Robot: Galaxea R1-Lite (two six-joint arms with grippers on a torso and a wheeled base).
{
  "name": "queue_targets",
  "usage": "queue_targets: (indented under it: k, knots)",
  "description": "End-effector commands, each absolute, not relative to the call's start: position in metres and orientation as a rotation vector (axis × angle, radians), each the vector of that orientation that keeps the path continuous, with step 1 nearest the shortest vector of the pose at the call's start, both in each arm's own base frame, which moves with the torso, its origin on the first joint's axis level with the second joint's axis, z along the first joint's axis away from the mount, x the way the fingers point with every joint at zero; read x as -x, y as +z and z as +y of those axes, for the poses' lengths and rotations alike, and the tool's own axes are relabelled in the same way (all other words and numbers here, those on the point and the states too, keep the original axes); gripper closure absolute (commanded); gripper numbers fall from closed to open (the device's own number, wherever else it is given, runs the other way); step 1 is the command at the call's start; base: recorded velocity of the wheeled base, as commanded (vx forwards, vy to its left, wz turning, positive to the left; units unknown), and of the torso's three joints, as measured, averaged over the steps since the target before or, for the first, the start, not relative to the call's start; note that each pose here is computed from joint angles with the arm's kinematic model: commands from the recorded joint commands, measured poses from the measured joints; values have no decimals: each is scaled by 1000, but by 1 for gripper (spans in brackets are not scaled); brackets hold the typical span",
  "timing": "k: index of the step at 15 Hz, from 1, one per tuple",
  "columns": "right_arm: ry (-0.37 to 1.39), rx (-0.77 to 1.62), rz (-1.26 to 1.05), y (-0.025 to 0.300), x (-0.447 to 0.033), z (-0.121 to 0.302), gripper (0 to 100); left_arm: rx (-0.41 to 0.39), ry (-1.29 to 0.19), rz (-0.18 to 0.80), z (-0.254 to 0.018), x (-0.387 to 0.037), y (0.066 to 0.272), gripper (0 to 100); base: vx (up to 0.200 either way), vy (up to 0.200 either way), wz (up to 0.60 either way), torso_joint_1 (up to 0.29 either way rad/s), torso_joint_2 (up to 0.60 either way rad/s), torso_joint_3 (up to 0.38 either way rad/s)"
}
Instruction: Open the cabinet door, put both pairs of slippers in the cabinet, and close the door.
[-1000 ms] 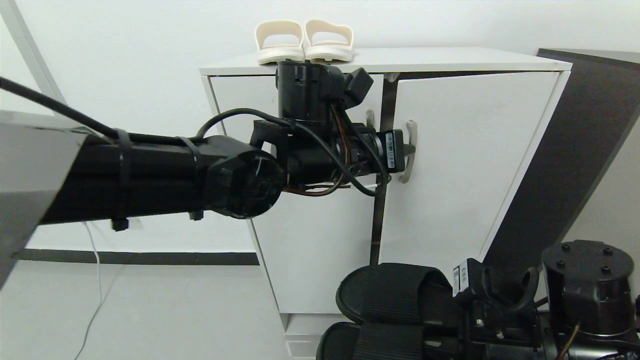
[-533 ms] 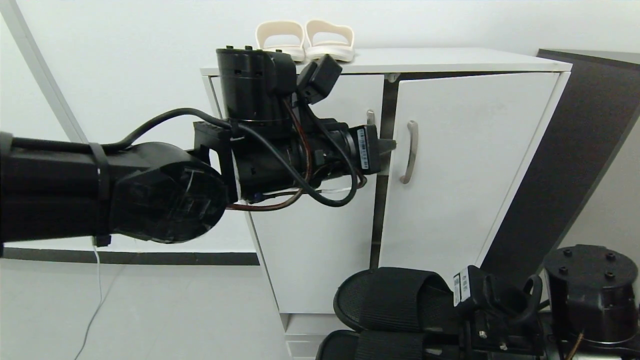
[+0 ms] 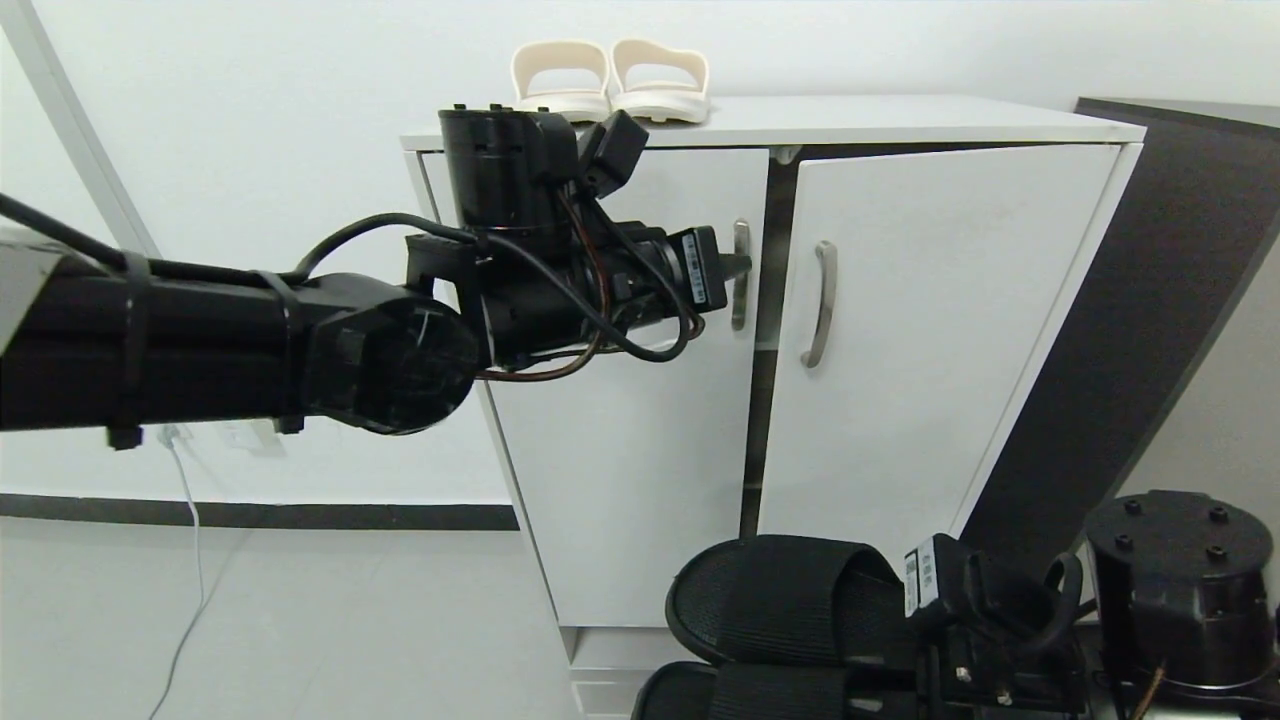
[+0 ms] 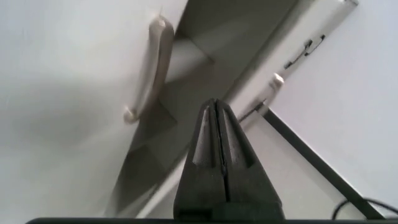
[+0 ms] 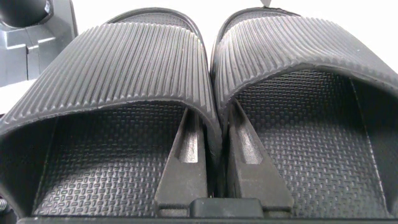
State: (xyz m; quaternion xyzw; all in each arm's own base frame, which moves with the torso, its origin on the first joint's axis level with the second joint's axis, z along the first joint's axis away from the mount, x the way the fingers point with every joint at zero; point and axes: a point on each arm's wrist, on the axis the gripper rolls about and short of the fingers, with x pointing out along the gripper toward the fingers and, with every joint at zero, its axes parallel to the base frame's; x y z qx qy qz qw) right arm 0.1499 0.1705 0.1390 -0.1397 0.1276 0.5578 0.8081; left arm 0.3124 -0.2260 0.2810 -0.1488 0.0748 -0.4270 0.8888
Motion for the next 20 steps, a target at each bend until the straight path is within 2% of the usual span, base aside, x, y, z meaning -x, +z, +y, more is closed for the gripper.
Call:
queue_targets:
  k: [1, 6, 11, 16, 20]
  knots:
    - [1193, 301, 281, 137, -151, 171, 100, 313, -887, 145, -241, -333, 275, 100, 0, 0, 0, 0, 0, 0]
    - [1196, 304, 283, 137, -150, 172, 100, 333, -894, 131, -257, -352, 272, 100, 0, 0, 0, 0, 0, 0]
    - [1235, 314, 299, 133, -140, 176, 100, 330, -904, 157, -262, -349, 269, 100, 0, 0, 0, 0, 0, 0]
    - [1246, 318, 308, 131, -137, 177, 100, 318, -964, 179, -283, -315, 269, 100, -200, 0, 0, 0, 5, 1]
    - [1253, 319, 307, 131, -136, 178, 100, 328, -1060, 130, -298, -282, 276, 100, -200, 0, 0, 2, 2, 2]
